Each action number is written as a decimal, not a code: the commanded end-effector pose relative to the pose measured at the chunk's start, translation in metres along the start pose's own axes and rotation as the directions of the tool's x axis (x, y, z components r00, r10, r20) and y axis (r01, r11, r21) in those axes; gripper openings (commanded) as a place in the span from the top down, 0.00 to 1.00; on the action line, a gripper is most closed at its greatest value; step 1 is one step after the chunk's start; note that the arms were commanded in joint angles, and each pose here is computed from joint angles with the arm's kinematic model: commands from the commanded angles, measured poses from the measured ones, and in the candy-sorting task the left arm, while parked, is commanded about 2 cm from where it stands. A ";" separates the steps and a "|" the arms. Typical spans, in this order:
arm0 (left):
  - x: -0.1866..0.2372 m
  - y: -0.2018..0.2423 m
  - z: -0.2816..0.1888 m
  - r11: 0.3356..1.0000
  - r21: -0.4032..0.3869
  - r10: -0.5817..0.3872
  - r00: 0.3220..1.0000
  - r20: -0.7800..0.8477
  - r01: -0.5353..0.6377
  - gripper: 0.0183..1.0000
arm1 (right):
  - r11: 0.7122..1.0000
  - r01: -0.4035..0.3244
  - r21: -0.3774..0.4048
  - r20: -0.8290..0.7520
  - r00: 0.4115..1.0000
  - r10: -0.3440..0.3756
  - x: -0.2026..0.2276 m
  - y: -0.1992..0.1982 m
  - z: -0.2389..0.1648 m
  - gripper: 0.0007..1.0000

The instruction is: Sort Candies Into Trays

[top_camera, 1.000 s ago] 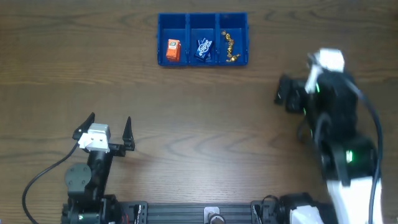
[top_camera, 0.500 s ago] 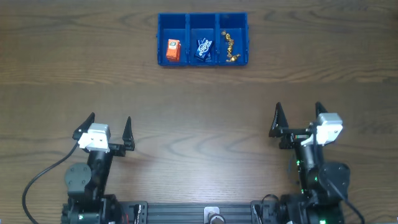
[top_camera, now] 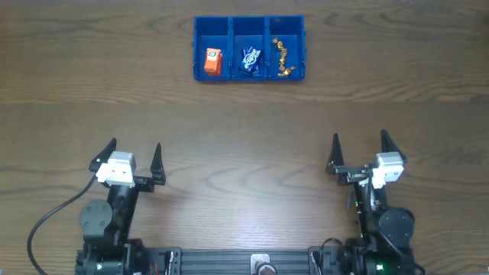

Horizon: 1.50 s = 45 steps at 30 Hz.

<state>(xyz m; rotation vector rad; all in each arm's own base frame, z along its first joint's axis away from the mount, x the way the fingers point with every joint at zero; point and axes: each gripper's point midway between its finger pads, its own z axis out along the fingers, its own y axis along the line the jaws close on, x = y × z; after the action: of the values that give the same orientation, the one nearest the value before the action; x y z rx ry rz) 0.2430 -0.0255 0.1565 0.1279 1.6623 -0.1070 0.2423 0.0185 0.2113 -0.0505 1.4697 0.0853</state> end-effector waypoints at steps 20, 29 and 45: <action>0.017 -0.002 0.001 1.000 0.012 0.007 0.999 -0.046 -0.007 0.00 | 1.000 0.022 0.007 -0.176 0.984 -0.020 0.055 -0.002 -0.003 0.00; 0.017 -0.002 0.001 1.000 0.012 0.007 0.999 -0.046 -0.007 0.00 | 1.000 0.022 0.007 -0.176 0.984 -0.020 0.055 -0.002 -0.003 0.00; 0.017 -0.002 0.001 1.000 0.012 0.007 0.999 -0.046 -0.007 0.00 | 1.000 0.022 0.007 -0.176 0.984 -0.020 0.055 -0.002 -0.003 0.00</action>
<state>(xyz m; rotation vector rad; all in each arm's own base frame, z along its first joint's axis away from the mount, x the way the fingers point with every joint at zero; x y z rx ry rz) 0.2430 -0.0255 0.1565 0.1279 1.6623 -0.1070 0.2457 0.0179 0.1579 -0.0572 1.6414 0.0716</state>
